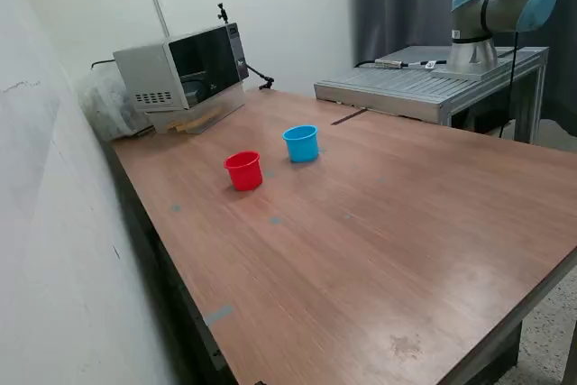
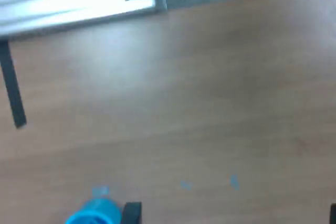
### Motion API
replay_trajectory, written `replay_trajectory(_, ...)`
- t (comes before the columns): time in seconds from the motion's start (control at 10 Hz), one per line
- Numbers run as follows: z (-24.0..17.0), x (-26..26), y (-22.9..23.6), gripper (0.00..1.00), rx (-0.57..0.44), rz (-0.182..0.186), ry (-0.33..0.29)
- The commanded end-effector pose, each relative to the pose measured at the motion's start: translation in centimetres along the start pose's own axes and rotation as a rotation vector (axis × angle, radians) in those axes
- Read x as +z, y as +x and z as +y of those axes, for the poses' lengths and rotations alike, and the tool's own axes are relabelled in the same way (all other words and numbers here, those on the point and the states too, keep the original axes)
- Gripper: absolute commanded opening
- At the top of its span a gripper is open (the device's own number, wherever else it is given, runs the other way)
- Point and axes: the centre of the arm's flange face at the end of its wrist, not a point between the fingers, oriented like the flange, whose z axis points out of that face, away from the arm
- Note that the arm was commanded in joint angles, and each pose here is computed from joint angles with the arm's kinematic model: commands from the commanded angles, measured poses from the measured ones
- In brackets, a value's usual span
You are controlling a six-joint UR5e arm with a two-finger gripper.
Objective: Place red objects in the red bin, and blue objects in the blue bin.
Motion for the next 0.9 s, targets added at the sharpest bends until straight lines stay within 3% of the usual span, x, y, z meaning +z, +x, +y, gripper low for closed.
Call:
replay_trajectory(0.0, -3.7, 2.0, -0.4, 1.00, 0.024, -0.011, 0.043)
replay_trajectory(0.1, -5.1, 2.8, 0.0, 1.00, 0.007, -0.022, 0.073)
replay_trajectory(0.3, -8.5, 4.3, 1.2, 1.00, -0.051, -0.071, 0.240)
replay_trajectory(0.6, -10.2, 5.5, 2.0, 1.00, -0.087, -0.092, 0.289)
replay_trajectory(0.8, -10.6, 5.5, 1.9, 1.00, -0.089, -0.092, 0.290)
